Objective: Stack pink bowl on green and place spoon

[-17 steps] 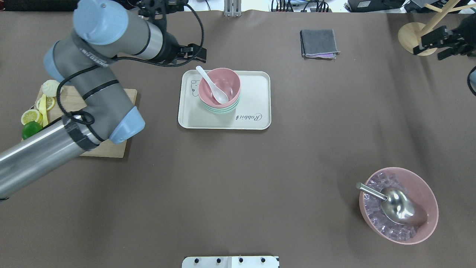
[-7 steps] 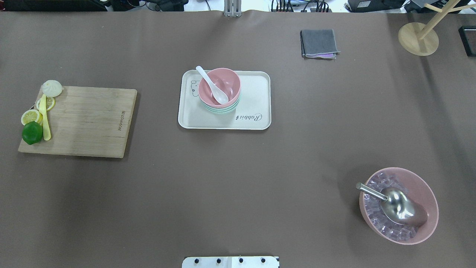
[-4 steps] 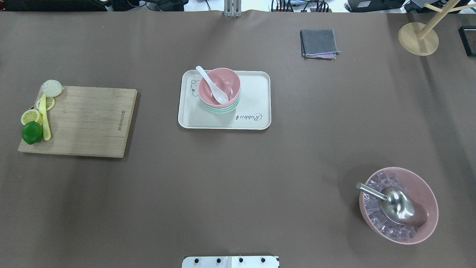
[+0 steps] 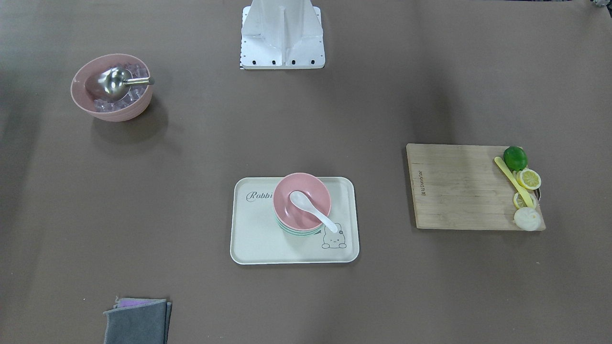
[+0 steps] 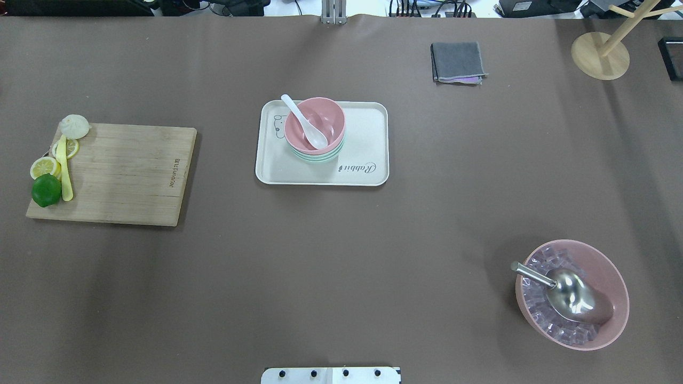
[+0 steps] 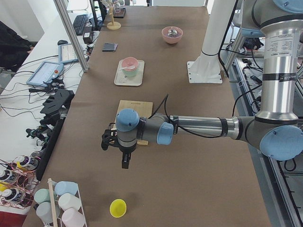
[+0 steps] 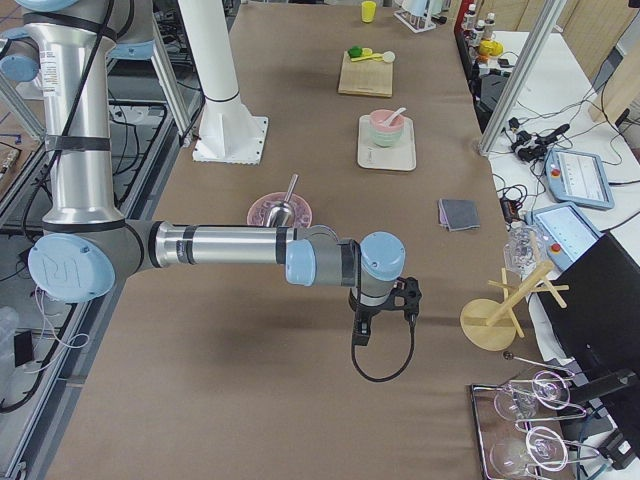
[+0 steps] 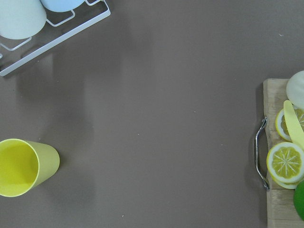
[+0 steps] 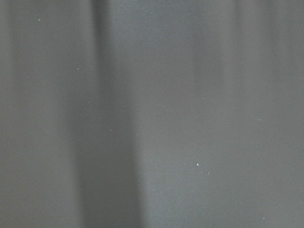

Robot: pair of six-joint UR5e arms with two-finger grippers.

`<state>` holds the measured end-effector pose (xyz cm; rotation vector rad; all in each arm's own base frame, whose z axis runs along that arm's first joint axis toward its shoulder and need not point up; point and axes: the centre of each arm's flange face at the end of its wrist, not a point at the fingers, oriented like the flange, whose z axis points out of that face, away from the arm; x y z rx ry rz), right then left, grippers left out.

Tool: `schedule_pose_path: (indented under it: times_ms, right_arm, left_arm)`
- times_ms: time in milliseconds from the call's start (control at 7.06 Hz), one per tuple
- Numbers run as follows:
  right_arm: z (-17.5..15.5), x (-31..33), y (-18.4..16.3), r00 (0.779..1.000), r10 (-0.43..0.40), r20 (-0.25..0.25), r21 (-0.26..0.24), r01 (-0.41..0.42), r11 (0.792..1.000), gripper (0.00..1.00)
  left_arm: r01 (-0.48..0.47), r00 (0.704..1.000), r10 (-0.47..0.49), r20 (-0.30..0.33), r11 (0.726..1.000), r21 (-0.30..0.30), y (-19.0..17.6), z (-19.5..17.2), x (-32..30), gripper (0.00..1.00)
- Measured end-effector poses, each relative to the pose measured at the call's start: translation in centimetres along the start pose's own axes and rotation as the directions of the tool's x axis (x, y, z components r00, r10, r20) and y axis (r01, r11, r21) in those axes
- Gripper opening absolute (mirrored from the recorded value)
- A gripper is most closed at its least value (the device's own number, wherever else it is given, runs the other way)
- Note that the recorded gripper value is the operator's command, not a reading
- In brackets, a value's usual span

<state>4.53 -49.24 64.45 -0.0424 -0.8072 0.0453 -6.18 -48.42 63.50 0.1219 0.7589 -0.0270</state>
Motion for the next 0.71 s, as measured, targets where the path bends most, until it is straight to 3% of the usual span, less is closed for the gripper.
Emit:
schedule_pose_path:
  times_ms: [709]
  right_arm:
    - [-0.16,-0.34,-0.07,1.000,0.023,0.012,0.006,-0.023,1.000,1.00]
  left_arm:
    - [0.028,1.000,-0.028,0.000,0.999,-0.028,0.48,0.22,-0.28,0.98]
